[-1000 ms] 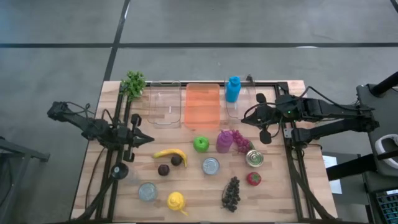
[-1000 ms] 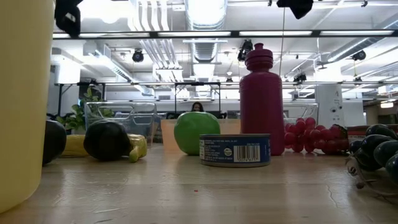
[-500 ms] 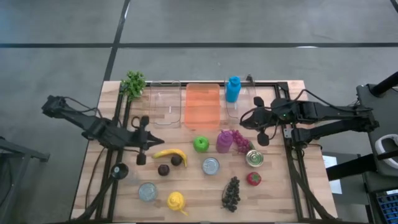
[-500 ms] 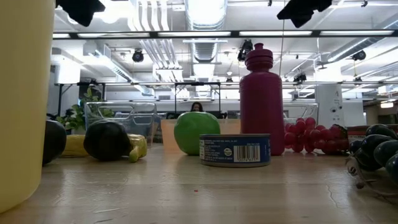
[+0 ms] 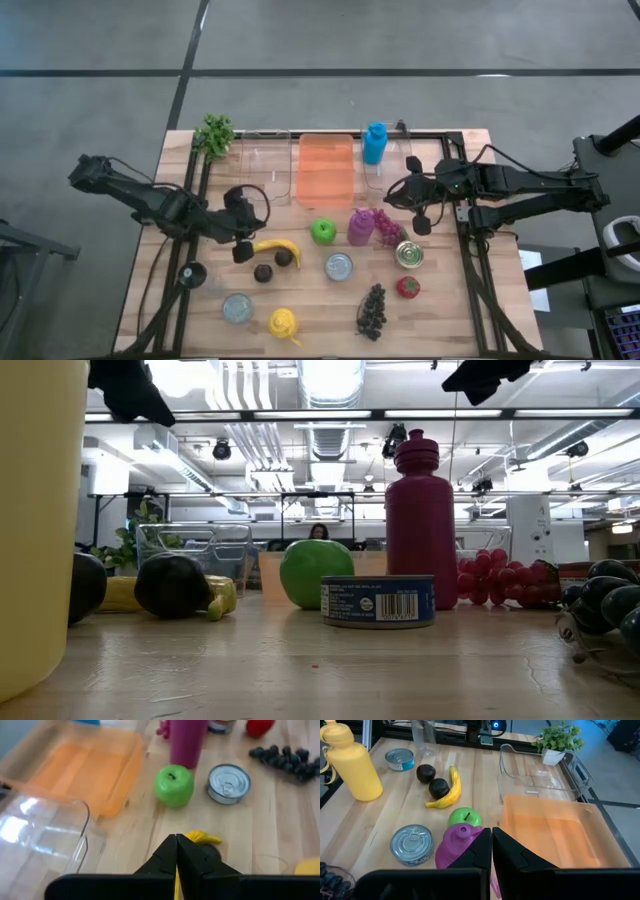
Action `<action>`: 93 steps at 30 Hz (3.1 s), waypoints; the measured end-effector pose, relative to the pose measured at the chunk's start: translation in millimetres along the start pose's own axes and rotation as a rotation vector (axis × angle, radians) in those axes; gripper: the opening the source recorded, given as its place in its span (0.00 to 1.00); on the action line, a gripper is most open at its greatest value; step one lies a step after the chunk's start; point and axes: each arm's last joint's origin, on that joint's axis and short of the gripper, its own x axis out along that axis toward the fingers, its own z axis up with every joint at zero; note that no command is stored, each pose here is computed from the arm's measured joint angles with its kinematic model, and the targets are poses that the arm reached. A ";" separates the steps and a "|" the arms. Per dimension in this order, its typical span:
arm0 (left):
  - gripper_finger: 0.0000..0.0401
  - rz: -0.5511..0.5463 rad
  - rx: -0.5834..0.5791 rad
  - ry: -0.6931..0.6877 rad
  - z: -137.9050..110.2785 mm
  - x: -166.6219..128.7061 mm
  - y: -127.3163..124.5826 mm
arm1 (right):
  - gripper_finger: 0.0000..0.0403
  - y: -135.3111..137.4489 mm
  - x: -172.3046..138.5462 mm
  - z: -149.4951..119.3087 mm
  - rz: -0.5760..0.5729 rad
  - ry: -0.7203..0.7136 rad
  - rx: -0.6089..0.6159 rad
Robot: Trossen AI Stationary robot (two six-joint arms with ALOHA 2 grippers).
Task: Pick & Place Food Item
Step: Put the yellow banana into the left transparent bin
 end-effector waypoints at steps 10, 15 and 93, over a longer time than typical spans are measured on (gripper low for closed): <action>0.03 0.019 -0.025 -0.001 -10.9 11.9 0.7 | 0.02 -0.2 -3.2 1.4 -0.002 -0.020 -0.002; 0.03 0.085 -0.067 -0.031 -12.6 13.9 3.1 | 0.02 -0.2 -5.5 1.9 -0.003 -0.029 -0.002; 0.19 0.092 0.081 0.308 -40.8 93.1 -28.0 | 0.02 -0.4 -8.3 2.5 -0.005 -0.042 -0.020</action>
